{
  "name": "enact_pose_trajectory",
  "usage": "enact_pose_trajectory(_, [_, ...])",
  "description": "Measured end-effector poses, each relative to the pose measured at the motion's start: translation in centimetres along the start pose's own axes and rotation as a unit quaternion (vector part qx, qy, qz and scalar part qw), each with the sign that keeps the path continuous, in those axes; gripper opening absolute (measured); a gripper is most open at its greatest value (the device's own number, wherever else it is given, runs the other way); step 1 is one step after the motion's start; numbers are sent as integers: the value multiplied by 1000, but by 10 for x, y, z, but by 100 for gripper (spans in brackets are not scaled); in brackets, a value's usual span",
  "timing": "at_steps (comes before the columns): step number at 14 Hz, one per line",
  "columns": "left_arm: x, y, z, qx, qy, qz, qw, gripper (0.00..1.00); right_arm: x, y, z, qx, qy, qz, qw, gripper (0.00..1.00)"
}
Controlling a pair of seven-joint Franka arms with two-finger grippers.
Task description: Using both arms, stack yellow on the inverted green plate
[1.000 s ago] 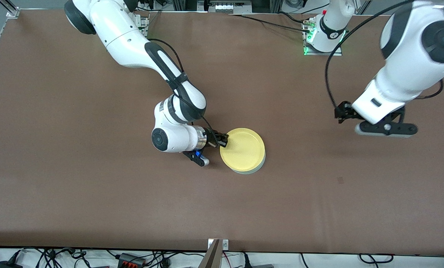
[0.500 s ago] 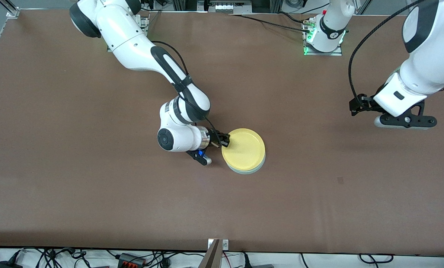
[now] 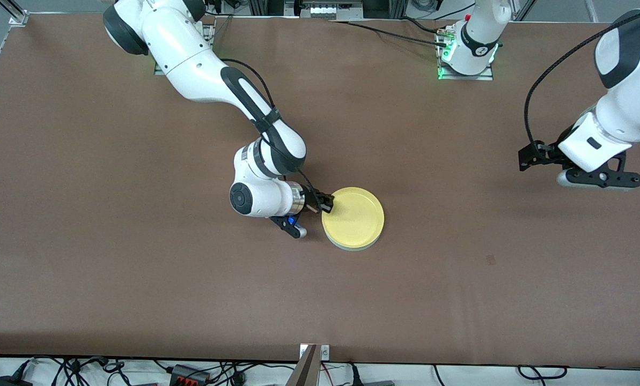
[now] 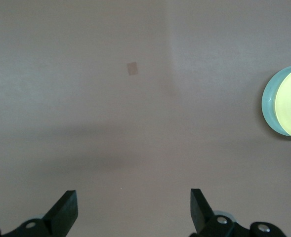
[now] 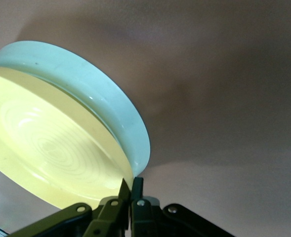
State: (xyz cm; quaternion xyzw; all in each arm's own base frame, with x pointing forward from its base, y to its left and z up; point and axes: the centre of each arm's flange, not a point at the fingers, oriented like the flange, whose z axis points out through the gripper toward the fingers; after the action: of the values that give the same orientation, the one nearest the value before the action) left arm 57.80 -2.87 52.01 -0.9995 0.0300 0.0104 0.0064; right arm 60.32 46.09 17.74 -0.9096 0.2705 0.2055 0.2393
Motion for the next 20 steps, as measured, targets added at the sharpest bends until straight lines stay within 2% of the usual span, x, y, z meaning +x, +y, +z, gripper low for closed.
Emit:
enact_pose_trajectory(1, [-4, -1, -6, 0, -11, 0, 1000, 100, 0, 0, 1, 0, 0, 0, 1000, 3])
enact_pose_trajectory(2, [-7, 0, -12, -1, -19, 1, 1000, 100, 1, 1, 1, -1, 0, 1, 1000, 8])
enact_pose_trajectory(8, [-11, -3, -25, -18, -35, 3, 999, 100, -4, -13, -18, 4, 13, -18, 1000, 68])
enact_pose_trajectory(11, [-5, -2, -38, -25, -27, 3, 999, 100, -12, -17, -47, -42, 23, -52, 998, 98])
enact_pose_trajectory(14, [0, -3, -52, -29, -29, 3, 999, 100, -1, -8, -104, -87, 33, -63, 994, 100])
enact_pose_trajectory(16, [-1, -3, -53, -29, -42, -6, 999, 100, 15, 5, -151, -117, 43, -84, 989, 100])
enact_pose_trajectory(18, [-5, -2, -56, -28, -47, -11, 998, 100, 38, 27, -201, -133, 37, -103, 985, 100])
enact_pose_trajectory(20, [-11, 6, -60, -27, -30, -10, 999, 100, 63, 57, -253, -140, 24, -126, 982, 100])
